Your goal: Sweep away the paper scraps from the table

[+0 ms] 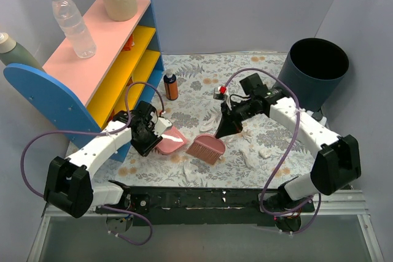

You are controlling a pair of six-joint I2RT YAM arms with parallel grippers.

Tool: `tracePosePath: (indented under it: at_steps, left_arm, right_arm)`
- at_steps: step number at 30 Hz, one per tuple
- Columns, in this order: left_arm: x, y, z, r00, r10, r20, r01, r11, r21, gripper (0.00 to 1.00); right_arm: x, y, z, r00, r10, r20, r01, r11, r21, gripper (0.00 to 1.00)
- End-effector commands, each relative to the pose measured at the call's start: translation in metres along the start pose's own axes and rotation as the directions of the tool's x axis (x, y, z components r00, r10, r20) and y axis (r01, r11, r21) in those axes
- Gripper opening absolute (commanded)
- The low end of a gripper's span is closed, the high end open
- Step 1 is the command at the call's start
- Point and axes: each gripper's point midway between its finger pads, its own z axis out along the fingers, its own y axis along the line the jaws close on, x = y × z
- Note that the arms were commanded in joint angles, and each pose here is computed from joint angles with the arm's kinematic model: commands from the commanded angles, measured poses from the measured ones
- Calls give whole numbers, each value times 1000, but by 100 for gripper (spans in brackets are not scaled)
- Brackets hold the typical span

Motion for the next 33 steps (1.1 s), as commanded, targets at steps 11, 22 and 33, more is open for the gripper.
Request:
tracePosePath:
  at_steps: [11,22,33]
  left_arm:
    - [56,-5,-23,987,-133,-86,131,991,-34,0]
    - [56,-5,-31,995,-67,-72,66,998,-15,0]
    - [3,8,-15,996,90,-3,-89,995,48,0]
  right_arm:
    - [5,8,88,931,361,-45,-363,915,-177,1]
    - [24,-74,65,872,490,6,-485,862,149,1]
    - [-3,-146,0,929,357,100,-364,826,429,1]
